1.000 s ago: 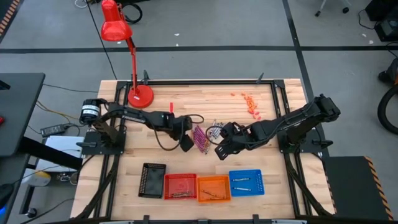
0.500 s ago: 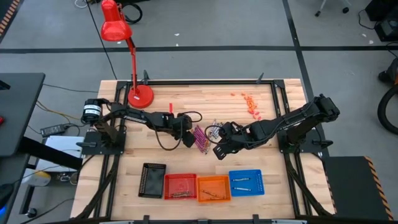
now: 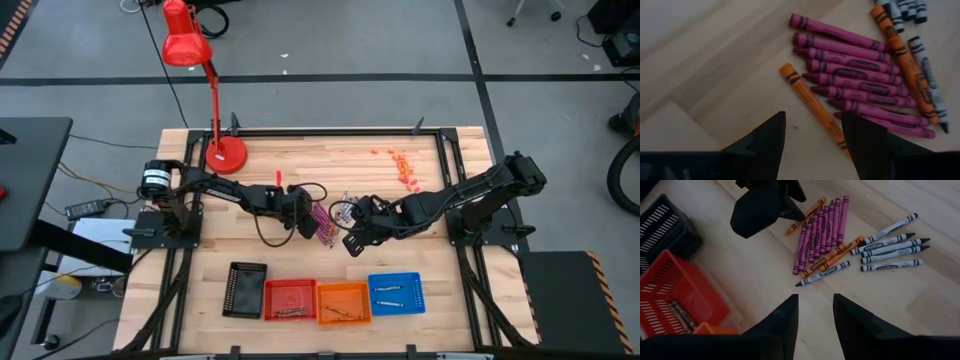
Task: Sort crayons
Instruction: Put the orange crayon into the orange bin
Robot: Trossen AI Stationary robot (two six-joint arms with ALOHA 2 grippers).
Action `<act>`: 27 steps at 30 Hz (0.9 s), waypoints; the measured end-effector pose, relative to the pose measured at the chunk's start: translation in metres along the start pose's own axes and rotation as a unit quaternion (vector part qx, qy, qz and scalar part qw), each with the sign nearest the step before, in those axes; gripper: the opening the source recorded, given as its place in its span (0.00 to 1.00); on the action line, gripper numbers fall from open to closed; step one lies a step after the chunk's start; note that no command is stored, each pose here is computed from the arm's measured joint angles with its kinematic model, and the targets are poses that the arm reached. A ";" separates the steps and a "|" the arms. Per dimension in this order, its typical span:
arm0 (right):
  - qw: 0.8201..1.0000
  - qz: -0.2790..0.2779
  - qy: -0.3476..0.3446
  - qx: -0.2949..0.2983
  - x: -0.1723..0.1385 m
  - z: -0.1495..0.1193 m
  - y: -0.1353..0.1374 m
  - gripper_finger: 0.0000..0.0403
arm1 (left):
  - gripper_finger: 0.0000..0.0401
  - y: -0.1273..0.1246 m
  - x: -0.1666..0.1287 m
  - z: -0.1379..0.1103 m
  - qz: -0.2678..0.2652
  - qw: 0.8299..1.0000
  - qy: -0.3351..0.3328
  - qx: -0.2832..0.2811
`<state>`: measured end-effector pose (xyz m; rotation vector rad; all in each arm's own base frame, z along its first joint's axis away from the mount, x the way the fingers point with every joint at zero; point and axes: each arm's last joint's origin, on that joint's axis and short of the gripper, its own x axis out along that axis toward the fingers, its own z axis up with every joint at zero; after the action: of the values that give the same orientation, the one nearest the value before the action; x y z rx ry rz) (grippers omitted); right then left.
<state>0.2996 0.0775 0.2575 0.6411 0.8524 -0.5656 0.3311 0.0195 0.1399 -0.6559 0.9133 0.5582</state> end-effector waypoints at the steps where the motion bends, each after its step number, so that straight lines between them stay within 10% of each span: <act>1: 1.000 0.000 0.000 0.000 0.000 0.000 0.000 0.31 | 0.51 0.000 0.000 0.000 0.001 1.000 0.001 -0.001; 27: 1.000 0.007 -0.013 0.001 0.001 0.005 0.000 0.31 | 0.49 0.002 0.008 -0.006 0.029 0.999 0.013 0.011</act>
<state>0.3029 0.0742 0.2592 0.6401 0.8221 -0.5610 0.3307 0.0178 0.1297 -0.6195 0.9645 0.5905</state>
